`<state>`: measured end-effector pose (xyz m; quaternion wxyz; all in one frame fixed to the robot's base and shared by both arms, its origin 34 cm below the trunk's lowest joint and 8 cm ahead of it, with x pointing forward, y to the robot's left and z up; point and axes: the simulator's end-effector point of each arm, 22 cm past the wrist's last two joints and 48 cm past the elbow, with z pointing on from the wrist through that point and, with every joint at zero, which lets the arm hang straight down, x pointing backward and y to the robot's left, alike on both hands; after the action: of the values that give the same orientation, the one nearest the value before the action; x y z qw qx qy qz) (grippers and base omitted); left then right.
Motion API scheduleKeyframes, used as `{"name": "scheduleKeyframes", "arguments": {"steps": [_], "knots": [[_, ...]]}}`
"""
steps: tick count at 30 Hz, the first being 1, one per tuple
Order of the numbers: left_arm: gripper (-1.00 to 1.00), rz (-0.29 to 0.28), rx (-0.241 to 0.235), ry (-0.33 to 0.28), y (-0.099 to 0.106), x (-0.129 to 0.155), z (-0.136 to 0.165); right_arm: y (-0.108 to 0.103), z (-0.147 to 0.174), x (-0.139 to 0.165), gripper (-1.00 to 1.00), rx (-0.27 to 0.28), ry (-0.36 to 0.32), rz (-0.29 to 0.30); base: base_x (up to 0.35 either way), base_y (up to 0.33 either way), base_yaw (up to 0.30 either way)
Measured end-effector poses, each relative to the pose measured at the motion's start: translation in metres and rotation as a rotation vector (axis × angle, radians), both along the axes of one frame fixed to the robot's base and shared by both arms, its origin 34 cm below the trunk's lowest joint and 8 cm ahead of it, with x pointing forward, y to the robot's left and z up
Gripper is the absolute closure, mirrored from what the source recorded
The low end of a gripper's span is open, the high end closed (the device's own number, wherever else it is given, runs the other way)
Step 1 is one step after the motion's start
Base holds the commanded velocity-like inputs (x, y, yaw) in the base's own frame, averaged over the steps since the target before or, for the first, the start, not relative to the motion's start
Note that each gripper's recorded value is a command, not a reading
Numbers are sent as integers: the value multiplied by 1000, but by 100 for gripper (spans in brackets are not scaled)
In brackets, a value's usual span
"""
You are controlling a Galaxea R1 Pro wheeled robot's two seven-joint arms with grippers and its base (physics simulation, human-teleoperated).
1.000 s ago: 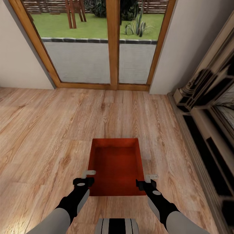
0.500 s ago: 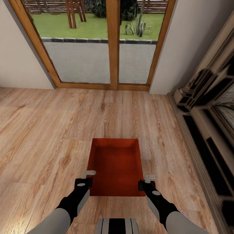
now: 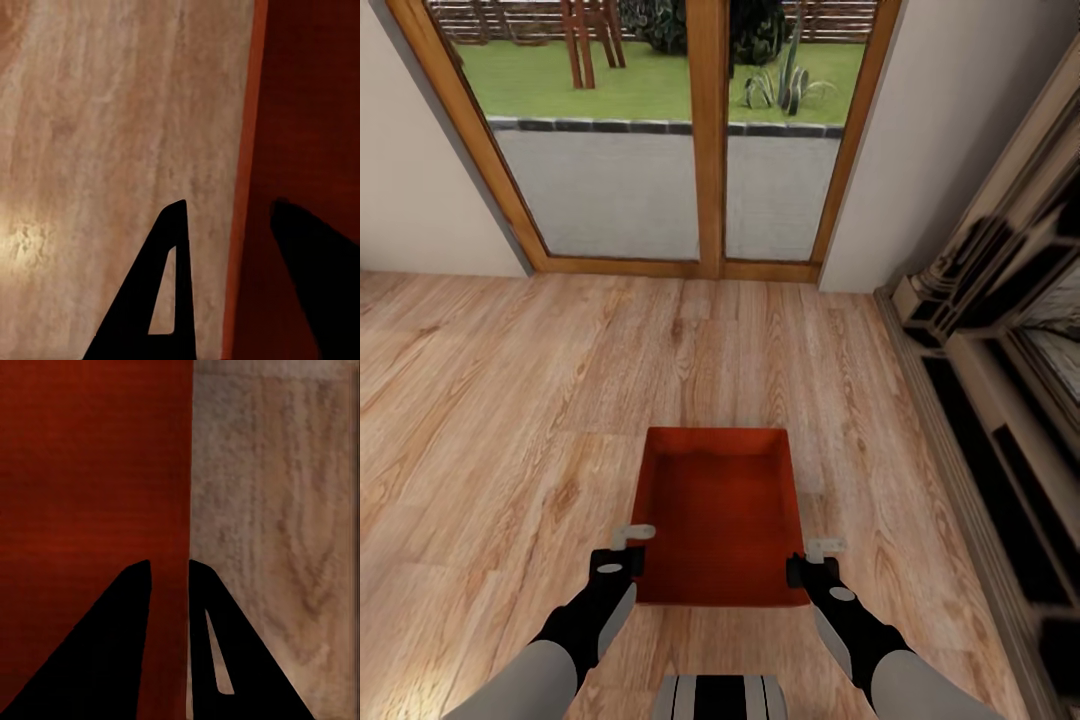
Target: Move the two storage containers from the living room to the garage. In the garage, place one container on the floor and stack the other container on top of it (either order is fine).
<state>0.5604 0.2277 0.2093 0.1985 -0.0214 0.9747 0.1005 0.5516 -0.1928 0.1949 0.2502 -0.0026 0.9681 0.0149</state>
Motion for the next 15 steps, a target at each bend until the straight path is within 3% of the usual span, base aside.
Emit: {"name": "scheduleKeyframes", "arguments": {"steps": [15], "knots": [[100, 1, 0, -4, 0, 9, 34, 1, 33, 7, 100, 0, 1, 1, 0, 0, 0]]}}
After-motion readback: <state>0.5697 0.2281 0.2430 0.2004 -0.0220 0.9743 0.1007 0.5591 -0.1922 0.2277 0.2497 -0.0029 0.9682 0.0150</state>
